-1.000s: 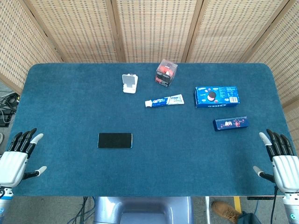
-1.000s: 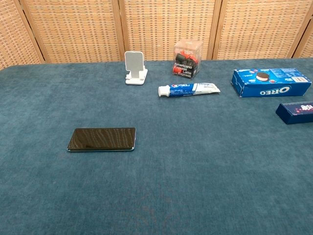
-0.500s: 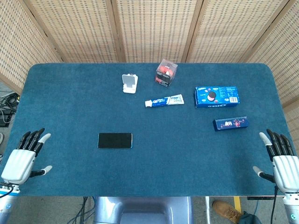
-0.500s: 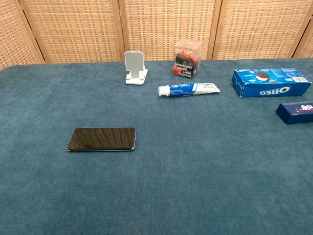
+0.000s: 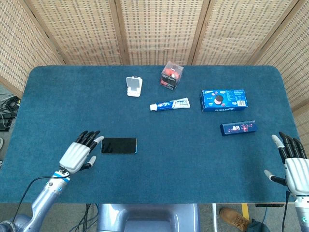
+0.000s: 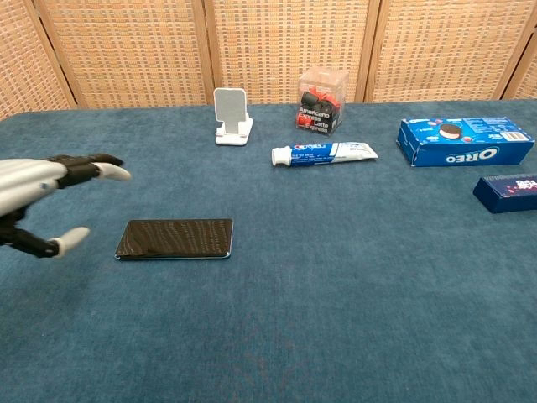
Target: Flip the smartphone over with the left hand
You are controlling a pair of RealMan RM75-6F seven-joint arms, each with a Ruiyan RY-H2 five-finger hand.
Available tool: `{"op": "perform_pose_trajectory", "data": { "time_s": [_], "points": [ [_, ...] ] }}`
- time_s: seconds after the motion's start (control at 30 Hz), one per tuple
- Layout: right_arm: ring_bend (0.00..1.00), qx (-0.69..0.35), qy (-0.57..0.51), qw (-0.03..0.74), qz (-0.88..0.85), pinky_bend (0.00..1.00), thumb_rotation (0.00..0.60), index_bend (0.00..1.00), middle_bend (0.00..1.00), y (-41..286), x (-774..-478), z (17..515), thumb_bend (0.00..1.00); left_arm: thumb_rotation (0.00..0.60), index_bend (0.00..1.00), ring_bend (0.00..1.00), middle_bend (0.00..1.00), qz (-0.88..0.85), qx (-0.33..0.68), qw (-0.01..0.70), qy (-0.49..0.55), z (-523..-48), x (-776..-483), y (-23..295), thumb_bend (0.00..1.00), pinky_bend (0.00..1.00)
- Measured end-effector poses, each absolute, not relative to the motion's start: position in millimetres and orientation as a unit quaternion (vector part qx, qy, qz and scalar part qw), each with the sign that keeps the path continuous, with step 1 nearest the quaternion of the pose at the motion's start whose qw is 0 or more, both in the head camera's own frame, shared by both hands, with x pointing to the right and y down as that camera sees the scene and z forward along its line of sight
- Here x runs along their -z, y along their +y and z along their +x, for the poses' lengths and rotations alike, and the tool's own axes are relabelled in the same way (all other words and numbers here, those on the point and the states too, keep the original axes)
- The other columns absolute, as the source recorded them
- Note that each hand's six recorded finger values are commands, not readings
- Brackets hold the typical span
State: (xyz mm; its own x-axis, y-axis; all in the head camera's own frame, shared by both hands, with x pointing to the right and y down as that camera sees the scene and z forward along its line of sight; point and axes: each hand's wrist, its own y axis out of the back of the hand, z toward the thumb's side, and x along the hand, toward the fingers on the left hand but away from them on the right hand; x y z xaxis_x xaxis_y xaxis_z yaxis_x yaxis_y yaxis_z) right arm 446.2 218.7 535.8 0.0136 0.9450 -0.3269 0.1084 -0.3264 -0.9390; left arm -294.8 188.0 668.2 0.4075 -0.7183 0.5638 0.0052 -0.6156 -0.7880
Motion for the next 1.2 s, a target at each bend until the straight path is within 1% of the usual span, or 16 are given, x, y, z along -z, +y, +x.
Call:
{"op": "perform_pose_trajectory", "data": {
  "time_s": [0.27,0.43,0.53,0.93,1.2],
  "points": [
    [0.00,-0.551,-0.440,0.377,-0.601,0.00,0.600,0.01,0.00,218.0,-537.4,448.5,0.00,0.600,0.00,0.00,0.00,-0.762,0.494,0.362,0.213,-259.9,-702.4,183.7,0.45,0.00],
    [0.00,-0.552,-0.440,0.375,-0.602,0.00,0.600,0.02,0.00,217.7,-538.5,449.3,0.00,0.600,0.00,0.00,0.00,-0.765,0.499,0.352,0.206,-248.6,-718.8,184.8,0.39,0.00],
    [0.00,-0.551,-0.441,0.373,-0.602,0.00,0.600,0.02,0.00,217.3,-538.6,449.7,0.00,0.600,0.00,0.00,0.00,-0.766,0.502,0.345,0.205,-244.6,-725.7,185.0,0.39,0.00],
    [0.00,-0.552,-0.442,0.367,-0.605,0.00,0.600,0.02,0.00,216.4,-540.0,451.6,0.00,0.600,0.00,0.00,0.00,-0.767,0.506,0.332,0.213,-234.8,-739.2,177.2,0.39,0.00],
    [0.00,-0.553,-0.442,0.364,-0.605,0.00,0.600,0.03,0.00,216.1,-540.7,452.9,0.00,0.600,0.00,0.00,0.00,-0.770,0.508,0.325,0.210,-226.8,-745.9,178.9,0.39,0.00]
  ]
}}
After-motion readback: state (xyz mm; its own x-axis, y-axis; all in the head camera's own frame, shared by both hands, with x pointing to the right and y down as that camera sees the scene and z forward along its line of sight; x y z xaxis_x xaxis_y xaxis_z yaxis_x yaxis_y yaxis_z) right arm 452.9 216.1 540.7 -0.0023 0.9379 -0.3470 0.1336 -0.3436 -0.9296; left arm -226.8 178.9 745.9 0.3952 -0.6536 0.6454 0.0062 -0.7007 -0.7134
